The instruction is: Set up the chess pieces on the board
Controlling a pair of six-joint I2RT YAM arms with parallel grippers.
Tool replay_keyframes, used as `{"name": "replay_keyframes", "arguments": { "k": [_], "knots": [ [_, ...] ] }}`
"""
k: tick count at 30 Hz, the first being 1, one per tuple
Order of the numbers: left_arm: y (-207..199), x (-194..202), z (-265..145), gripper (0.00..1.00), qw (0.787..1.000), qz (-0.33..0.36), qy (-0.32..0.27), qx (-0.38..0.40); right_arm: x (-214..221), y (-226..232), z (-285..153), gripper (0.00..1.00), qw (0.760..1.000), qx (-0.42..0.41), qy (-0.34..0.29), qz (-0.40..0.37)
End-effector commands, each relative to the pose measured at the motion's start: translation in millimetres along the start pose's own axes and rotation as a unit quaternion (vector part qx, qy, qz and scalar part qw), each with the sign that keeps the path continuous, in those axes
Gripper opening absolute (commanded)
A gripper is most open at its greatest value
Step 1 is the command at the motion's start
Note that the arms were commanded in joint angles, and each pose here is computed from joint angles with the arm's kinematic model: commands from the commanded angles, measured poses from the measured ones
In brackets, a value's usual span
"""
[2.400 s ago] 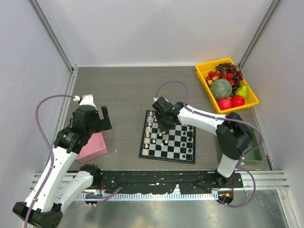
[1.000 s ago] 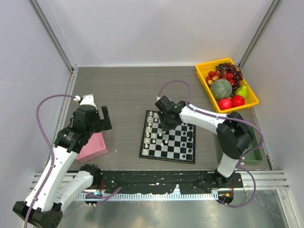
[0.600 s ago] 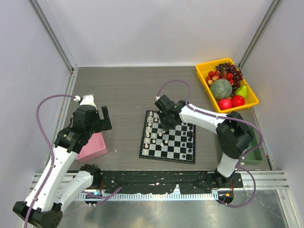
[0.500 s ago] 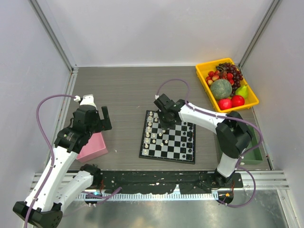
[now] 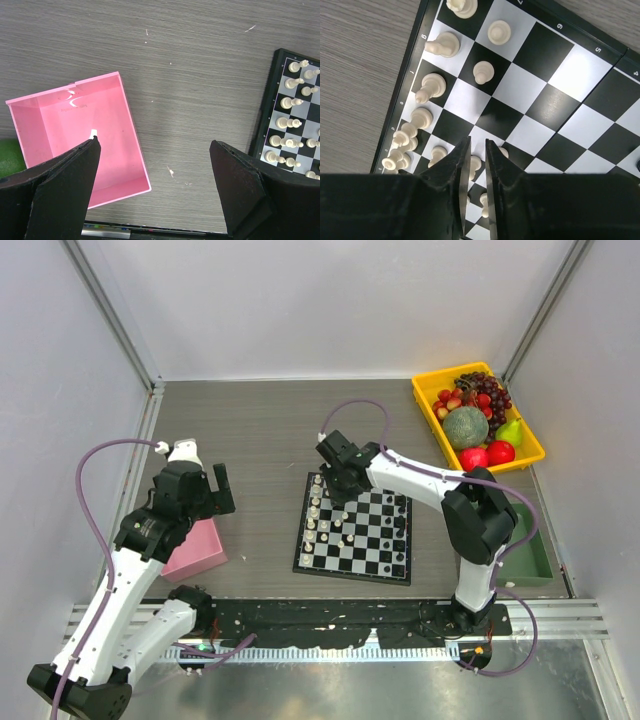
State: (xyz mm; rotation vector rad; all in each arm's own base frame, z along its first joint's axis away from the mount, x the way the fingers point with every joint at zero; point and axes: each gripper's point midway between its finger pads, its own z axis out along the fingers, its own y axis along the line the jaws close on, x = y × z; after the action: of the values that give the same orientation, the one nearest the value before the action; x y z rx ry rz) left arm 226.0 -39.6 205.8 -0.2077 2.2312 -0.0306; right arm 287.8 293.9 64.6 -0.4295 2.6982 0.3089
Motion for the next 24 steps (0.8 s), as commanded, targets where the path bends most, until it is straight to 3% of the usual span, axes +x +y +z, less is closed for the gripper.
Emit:
{"name": "replay_keyframes", "arguments": {
  "k": [1, 4, 12, 16, 19, 24],
  "knots": [
    [1.1, -10.6, -1.0, 0.99, 1.0, 0.0, -0.021, -0.003, -5.2, -2.4, -17.2, 0.28, 1.0, 0.004, -0.027, -0.005],
    [-2.2, -11.2, 0.9, 0.99, 1.0, 0.0, -0.018, 0.003, 6.0, -8.7, -16.7, 0.35, 1.0, 0.011, -0.018, -0.006],
    [-3.9, -10.7, 1.5, 0.99, 1.0, -0.002, -0.017, 0.007, 19.3, -13.0, -8.8, 0.36, 1.0, 0.013, -0.003, -0.003],
    [-3.3, -11.8, 0.6, 0.99, 1.0, -0.001, -0.019, 0.006, 18.0, -12.0, -6.9, 0.31, 1.0, 0.013, -0.002, -0.004],
    [-2.7, -12.4, 0.1, 0.99, 1.0, -0.001, -0.02, 0.004, 13.7, -9.2, -9.0, 0.18, 1.0, 0.008, -0.007, -0.005],
    [-3.3, -12.6, 0.7, 0.99, 1.0, -0.001, -0.02, 0.005, 2.6, -3.4, -11.8, 0.11, 1.0, 0.0, -0.018, -0.008]
  ]
}}
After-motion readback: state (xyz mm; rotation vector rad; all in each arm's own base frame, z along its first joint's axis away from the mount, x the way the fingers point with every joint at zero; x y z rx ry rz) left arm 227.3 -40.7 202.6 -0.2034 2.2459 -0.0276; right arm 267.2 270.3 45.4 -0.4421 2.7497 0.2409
